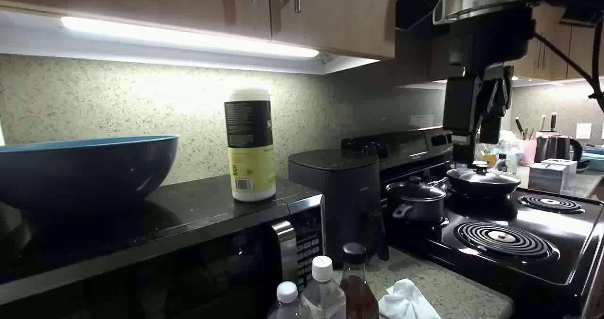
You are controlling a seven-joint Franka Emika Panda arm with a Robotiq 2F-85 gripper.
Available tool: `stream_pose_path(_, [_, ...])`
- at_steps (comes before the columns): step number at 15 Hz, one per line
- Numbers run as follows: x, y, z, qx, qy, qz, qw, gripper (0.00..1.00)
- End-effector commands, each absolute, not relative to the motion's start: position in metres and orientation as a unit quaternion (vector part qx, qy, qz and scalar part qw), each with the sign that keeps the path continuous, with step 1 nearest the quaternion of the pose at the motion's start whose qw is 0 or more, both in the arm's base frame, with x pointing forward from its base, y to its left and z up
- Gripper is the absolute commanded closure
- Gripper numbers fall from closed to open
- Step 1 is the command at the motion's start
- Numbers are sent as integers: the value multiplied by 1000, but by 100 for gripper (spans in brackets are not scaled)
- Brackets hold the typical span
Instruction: Pick up the cloth and wipe the air fryer
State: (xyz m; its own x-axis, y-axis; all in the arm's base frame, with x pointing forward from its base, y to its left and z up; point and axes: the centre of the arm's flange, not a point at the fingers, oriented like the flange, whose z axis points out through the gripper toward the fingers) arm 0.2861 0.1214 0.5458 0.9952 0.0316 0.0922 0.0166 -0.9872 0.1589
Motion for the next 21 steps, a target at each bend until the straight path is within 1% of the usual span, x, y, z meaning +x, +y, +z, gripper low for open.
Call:
stream_pose_path(1, [286,121,546,996,12,47,79,0])
stream_pose_path(7, [287,121,541,996,9,43,79,0])
stream_pose_path(14, [310,102,458,997,-6,5,76,0])
stream_pose_path(19, [325,89,395,997,-37,-30,56,0])
stream_pose_path(20, [326,90,388,997,-38,-39,54,0])
stream_pose_path(21, [316,88,407,997,-21,-30,64,0])
